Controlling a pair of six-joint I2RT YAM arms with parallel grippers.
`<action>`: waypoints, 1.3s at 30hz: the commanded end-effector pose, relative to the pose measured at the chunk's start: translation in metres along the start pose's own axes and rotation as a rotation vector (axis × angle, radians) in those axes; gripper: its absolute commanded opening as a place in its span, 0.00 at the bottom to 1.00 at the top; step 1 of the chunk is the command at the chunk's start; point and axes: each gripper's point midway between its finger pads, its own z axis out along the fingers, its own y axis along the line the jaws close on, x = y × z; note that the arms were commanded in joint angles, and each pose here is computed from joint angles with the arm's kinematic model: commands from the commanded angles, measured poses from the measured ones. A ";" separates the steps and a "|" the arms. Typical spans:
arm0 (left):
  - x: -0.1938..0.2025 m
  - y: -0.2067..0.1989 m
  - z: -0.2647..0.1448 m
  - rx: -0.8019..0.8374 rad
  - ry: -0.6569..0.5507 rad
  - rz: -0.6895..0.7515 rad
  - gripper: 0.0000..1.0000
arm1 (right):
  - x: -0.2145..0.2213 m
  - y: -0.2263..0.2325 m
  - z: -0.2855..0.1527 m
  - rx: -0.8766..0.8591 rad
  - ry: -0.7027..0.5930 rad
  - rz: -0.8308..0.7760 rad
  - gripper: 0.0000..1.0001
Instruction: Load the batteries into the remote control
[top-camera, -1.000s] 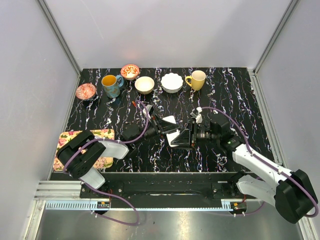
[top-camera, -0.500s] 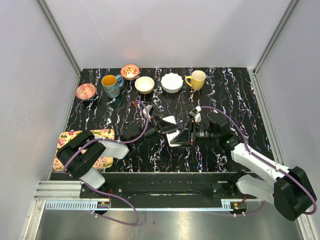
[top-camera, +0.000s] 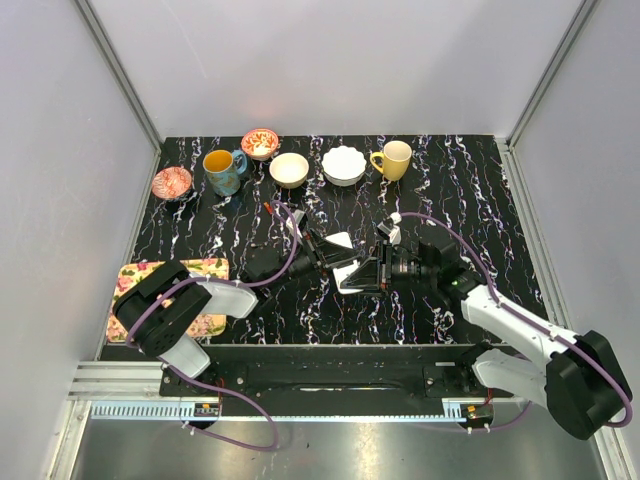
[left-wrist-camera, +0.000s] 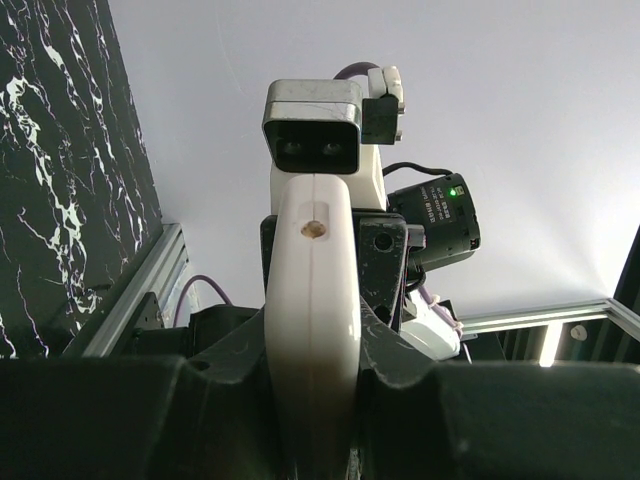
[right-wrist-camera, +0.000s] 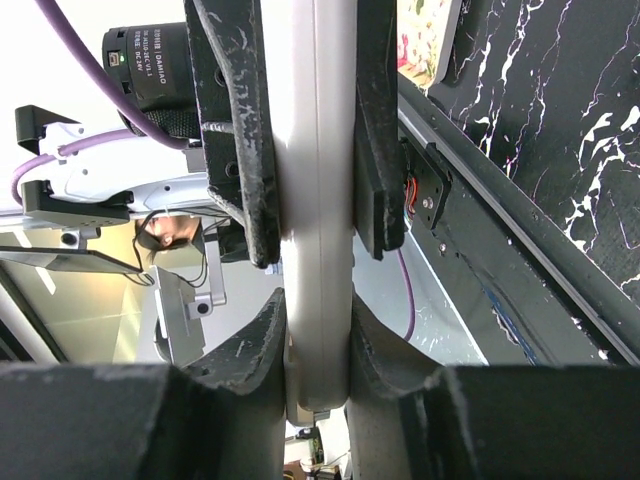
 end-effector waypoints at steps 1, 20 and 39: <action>0.020 -0.121 -0.018 0.463 0.050 0.172 0.00 | -0.001 -0.008 0.003 0.018 0.012 -0.014 0.15; 0.040 -0.115 -0.005 0.459 0.116 0.152 0.00 | -0.004 -0.012 0.009 0.022 0.026 0.001 0.09; 0.063 -0.107 -0.005 0.433 0.130 0.183 0.00 | -0.030 -0.008 0.016 0.002 -0.105 0.064 0.11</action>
